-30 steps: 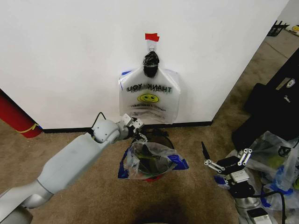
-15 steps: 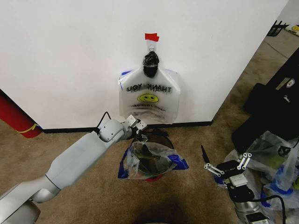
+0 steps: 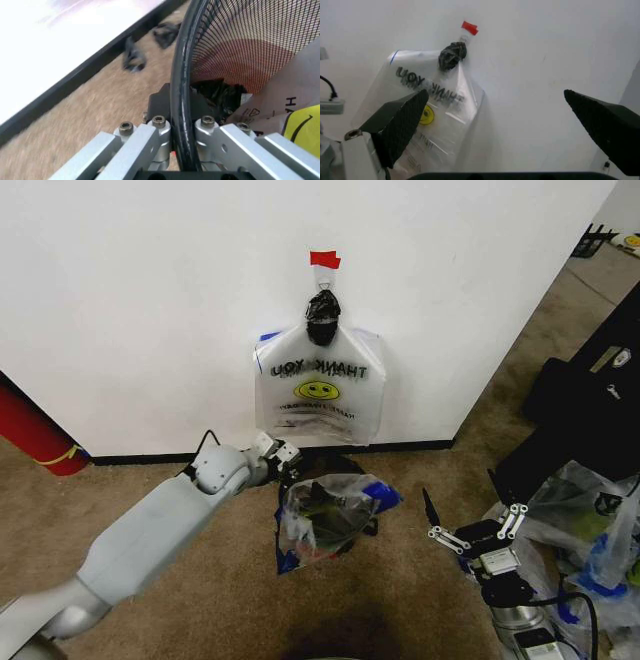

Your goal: Pick up the garbage bag from the wall and place it over the trash bin.

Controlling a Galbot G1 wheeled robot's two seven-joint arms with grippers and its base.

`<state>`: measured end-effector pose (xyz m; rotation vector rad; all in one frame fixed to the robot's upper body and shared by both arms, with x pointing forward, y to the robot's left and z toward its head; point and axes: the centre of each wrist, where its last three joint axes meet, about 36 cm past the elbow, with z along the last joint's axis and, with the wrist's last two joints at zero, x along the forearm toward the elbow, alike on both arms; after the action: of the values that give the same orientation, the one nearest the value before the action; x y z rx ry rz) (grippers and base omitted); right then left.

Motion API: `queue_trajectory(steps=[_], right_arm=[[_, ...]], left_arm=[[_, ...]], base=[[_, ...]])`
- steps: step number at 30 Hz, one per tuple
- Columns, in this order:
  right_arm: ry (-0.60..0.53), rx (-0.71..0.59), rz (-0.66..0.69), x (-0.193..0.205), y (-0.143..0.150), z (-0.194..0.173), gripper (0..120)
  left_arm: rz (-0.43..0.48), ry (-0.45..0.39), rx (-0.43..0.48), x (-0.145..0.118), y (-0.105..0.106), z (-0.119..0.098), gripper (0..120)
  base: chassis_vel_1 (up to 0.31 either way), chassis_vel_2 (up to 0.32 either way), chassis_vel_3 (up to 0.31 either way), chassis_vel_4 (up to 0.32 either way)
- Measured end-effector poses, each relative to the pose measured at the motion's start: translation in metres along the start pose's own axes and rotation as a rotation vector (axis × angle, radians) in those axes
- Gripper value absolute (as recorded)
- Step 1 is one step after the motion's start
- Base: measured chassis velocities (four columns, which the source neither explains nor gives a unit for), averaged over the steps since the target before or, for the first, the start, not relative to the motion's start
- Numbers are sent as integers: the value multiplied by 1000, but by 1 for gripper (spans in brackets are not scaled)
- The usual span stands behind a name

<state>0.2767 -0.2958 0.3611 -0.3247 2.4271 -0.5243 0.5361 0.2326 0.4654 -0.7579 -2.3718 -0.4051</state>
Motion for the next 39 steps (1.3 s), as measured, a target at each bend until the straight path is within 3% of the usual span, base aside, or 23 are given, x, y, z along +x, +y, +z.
queue_trajectory(steps=[4,5,8,12,13,16,19,23,27,29,33,39], right_arm=[[-5,-1,-4,-3,3,2,100],[-5,-1,-4,-3,3,2,100],[-6,-8,-6,-5,8,4,100],[-1,-18,-11,-6,14,8,100],[-1,-18,-11,-6,14,8,100],[3,-22,-4,-6,16,11,100],[2,-24,-6,-8,17,14,100],[3,-20,-18,-8,15,18,100],[7,-12,-20,-7,10,20,100],[9,-8,-18,-6,8,21,100],[12,-4,-15,-4,5,21,100],[14,-2,-14,-4,4,21,100]], left_arm=[[-70,-18,168,24,-15,30,1],[-70,-18,168,24,-15,30,1],[-129,-23,318,46,-30,43,0],[-198,35,594,73,-61,49,0],[-198,35,594,73,-61,49,0],[-236,67,741,86,-89,53,0],[-254,76,820,95,-108,55,0],[-283,23,945,106,-139,58,0],[-347,-38,996,104,-155,64,0],[-428,-94,985,95,-164,72,0],[-507,-143,949,85,-177,79,0],[-513,-132,971,78,-192,81,0]], base=[[0,0,0,0],[0,0,0,0],[0,0,0,0],[0,0,0,0],[0,0,0,0],[0,0,0,0],[0,0,0,0],[0,0,0,0],[0,0,0,0],[0,0,0,0],[0,0,0,0],[0,0,0,0]])
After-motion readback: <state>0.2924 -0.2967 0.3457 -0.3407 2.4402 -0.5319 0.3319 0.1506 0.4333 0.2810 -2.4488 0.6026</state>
